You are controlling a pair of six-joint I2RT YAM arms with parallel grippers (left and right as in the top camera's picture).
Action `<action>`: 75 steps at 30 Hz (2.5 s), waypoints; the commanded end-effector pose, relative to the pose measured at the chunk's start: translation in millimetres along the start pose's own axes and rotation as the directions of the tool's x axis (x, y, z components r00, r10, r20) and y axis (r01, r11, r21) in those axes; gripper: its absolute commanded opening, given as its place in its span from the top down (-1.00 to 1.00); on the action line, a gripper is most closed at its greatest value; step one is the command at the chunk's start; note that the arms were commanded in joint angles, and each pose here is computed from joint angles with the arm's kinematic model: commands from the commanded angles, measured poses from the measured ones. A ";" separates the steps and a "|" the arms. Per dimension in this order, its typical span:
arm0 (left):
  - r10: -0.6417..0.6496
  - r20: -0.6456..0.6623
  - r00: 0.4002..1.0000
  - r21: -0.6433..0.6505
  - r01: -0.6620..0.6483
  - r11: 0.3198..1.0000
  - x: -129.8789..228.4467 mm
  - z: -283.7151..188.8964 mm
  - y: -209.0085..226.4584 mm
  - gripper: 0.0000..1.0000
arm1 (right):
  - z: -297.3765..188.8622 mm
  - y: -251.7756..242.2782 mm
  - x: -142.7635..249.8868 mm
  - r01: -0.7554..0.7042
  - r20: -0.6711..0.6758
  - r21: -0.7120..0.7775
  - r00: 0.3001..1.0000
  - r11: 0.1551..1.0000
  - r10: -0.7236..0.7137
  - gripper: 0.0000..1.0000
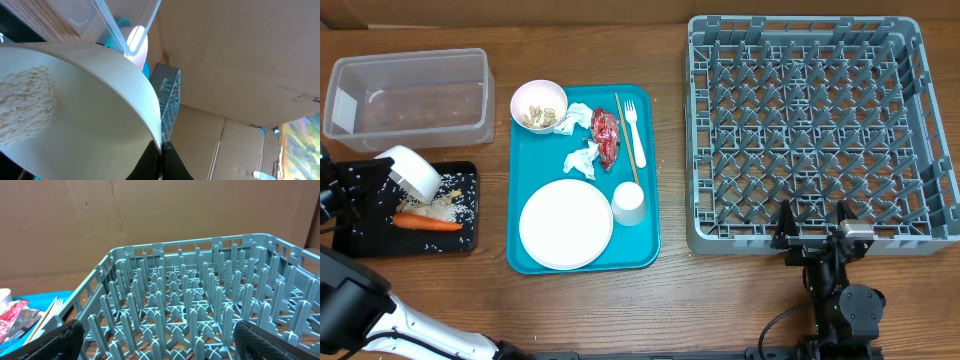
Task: Sort waste into correct bins and load items into the dishwasher rack
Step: 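Tilt the bowl with the left gripper to dump rice onto the black tray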
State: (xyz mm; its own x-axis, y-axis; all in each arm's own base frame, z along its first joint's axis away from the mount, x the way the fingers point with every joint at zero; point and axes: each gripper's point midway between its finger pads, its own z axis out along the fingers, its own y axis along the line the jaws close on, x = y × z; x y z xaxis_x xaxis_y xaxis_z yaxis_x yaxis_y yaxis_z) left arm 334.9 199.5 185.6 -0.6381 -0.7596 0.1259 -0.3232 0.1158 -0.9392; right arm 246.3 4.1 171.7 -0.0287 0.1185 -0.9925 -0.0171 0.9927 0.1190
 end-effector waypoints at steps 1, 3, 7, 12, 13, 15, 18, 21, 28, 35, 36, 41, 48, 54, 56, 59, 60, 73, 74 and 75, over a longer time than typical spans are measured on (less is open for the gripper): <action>-0.044 0.026 0.999 0.012 0.044 0.999 -9.7 -3.4 7.1 0.92 | 0.2 -1.2 1.6 -0.003 0.005 0.007 1.000 1.000 0.003 -1.00; -0.056 0.019 0.998 0.033 0.056 0.998 -6.4 -3.4 3.6 0.92 | 0.2 -1.1 1.7 -0.003 0.004 0.007 1.000 1.000 0.003 -1.00; -0.033 0.039 0.999 0.016 0.032 0.999 -15.3 -4.0 9.7 0.91 | 0.2 -1.1 1.6 -0.004 0.005 0.007 1.000 1.000 0.004 -1.00; -0.023 0.033 0.999 0.017 0.022 1.000 -13.1 -4.0 10.3 0.92 | 0.2 -1.1 1.6 -0.004 0.005 0.007 1.000 1.000 0.004 -1.00; -0.034 0.028 0.999 0.021 0.033 0.999 -11.2 -3.9 9.5 0.91 | 0.2 -1.1 1.6 -0.003 0.005 0.007 1.000 1.000 0.003 -1.00; 0.007 0.041 0.999 0.026 -0.008 1.000 -15.1 -4.9 9.1 0.92 | 0.2 -1.2 1.6 -0.003 0.005 0.007 1.000 1.000 0.003 -1.00; -0.055 0.032 0.998 0.013 0.055 0.998 -14.0 -4.2 13.5 0.92 | 0.2 -1.2 1.6 -0.003 0.005 0.007 1.000 1.000 0.003 -1.00; 0.029 0.041 0.999 0.036 -0.030 0.999 -15.5 -4.3 9.2 0.92 | 0.2 -1.1 1.6 -0.003 0.005 0.007 1.000 1.000 0.003 -1.00; -0.079 0.055 0.995 0.058 0.076 0.995 -21.4 -7.8 10.8 0.92 | 0.2 -1.2 1.6 -0.003 0.005 0.007 1.000 1.000 0.003 -0.99; -0.128 0.063 0.990 0.030 0.126 0.992 -25.0 -11.4 22.3 0.92 | 0.2 -1.1 1.6 -0.004 0.005 0.007 1.000 1.000 0.004 -1.00; -0.071 0.065 0.995 0.065 0.066 0.996 -24.2 -11.7 15.0 0.92 | 0.2 -1.2 1.6 -0.003 0.005 0.007 1.000 1.000 0.003 -1.00; -0.123 0.059 0.991 0.046 0.121 0.992 -24.3 -11.4 22.0 0.92 | 0.2 -1.1 1.6 -0.004 0.005 0.007 1.000 1.000 0.004 -1.00; -0.077 0.082 0.994 0.051 0.073 0.996 -34.0 -12.2 25.2 0.92 | 0.2 -1.1 1.6 -0.003 0.005 0.007 1.000 1.000 0.003 -1.00; -0.123 0.067 0.990 0.141 0.113 0.984 -27.3 -13.0 9.4 0.92 | 0.2 -1.2 1.6 -0.003 0.005 0.007 1.000 1.000 0.003 -1.00; -0.190 0.049 0.981 0.131 0.182 0.975 -23.4 -12.7 10.9 0.92 | 0.2 -1.2 1.6 -0.003 0.005 0.007 1.000 1.000 0.003 -1.00; -0.160 0.060 0.985 0.147 0.149 0.978 -26.3 -13.2 8.5 0.92 | 0.2 -1.2 1.6 -0.003 0.005 0.007 1.000 1.000 0.003 -0.99; -0.195 0.051 0.980 0.134 0.186 0.973 -24.7 -12.7 10.6 0.92 | 0.2 -1.1 1.6 -0.003 0.005 0.007 1.000 1.000 0.003 -1.00; -0.185 0.034 0.982 0.107 0.181 0.978 -16.6 -12.3 13.4 0.92 | 0.2 -1.2 1.6 -0.004 0.005 0.007 1.000 1.000 0.004 -1.00; -0.164 0.033 0.986 0.107 0.160 0.981 -14.9 -12.3 12.6 0.92 | 0.2 -1.1 1.6 -0.003 0.005 0.007 1.000 1.000 0.003 -1.00; -0.146 0.028 0.989 0.107 0.142 0.984 -12.5 -11.7 11.5 0.92 | 0.2 -1.1 1.6 -0.003 0.005 0.007 1.000 1.000 0.003 -1.00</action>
State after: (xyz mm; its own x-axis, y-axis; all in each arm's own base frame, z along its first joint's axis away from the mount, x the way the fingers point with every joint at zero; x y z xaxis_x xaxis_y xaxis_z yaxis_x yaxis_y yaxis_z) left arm 333.7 218.6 178.3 -0.5390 -0.7850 0.3054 -0.3669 -0.1077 -0.9240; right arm 246.3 4.1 171.6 -0.0294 0.1181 -0.9926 -0.0170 0.9928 0.1186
